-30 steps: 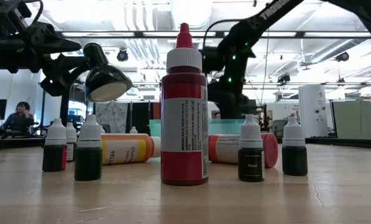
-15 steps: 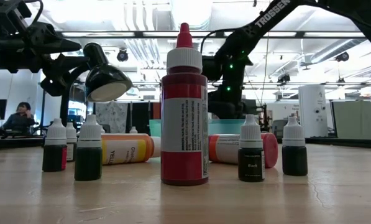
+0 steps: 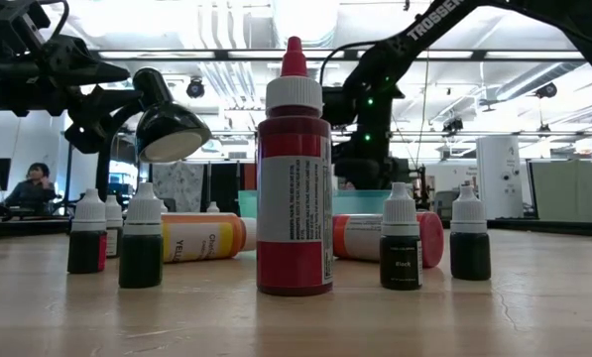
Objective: Pick & Place food coloring
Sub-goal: Put the small red food coloring bottle into the bin, then put the bottom right small green food coloring bottle into the bin
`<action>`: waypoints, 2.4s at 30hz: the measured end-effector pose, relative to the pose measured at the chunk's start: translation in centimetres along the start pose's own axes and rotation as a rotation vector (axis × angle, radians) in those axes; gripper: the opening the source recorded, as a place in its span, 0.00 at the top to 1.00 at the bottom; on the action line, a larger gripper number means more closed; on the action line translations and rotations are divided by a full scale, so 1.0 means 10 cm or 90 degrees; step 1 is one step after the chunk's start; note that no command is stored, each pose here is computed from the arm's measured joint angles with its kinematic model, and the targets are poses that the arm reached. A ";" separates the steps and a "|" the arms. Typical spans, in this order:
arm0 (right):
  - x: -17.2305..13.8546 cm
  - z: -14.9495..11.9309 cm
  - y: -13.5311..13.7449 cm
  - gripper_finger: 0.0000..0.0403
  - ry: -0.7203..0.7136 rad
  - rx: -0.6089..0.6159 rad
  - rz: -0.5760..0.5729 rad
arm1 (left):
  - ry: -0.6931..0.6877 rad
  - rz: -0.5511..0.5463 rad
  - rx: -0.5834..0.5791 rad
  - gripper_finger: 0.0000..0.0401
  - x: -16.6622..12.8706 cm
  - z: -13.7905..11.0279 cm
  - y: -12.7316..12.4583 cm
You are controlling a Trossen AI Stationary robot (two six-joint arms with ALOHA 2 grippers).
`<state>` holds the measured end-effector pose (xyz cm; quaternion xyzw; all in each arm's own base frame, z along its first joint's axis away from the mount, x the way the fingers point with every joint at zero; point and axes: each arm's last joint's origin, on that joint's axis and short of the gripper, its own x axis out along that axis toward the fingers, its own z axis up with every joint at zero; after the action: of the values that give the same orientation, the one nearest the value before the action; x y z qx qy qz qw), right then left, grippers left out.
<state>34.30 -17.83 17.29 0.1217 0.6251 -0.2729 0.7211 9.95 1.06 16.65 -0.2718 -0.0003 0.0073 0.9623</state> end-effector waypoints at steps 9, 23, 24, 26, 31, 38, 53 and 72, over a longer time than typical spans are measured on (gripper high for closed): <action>-0.40 -0.03 -0.08 0.57 -0.062 0.000 0.005 | 0.000 0.000 0.000 0.74 0.00 0.00 0.00; -1.16 -0.22 0.39 0.56 -0.219 -0.258 0.176 | 0.000 0.000 0.000 0.74 0.00 0.00 0.00; -1.17 -0.22 0.49 0.57 -0.230 -0.300 0.180 | 0.000 0.000 0.000 0.74 0.00 0.00 0.00; -1.17 -0.24 0.67 0.57 -0.254 -0.402 0.178 | 0.000 0.000 0.000 0.74 0.00 0.00 0.00; -1.08 -0.32 1.09 0.59 -0.265 -0.627 0.166 | 0.000 0.000 0.000 0.74 0.00 0.00 0.00; -1.09 -0.59 1.45 0.60 -0.186 -0.627 0.202 | 0.000 0.000 0.000 0.74 0.00 0.00 0.00; -1.23 -1.14 1.94 0.62 -0.063 -0.567 0.255 | 0.000 0.000 0.000 0.74 0.00 0.00 0.00; -1.13 -1.74 2.65 0.44 -0.150 -0.711 0.331 | 0.000 0.000 0.000 0.74 0.00 0.00 0.00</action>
<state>33.41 15.67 20.53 -0.1562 0.5399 0.2672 0.7827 9.95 1.06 16.65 -0.2719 -0.0002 0.0073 0.9623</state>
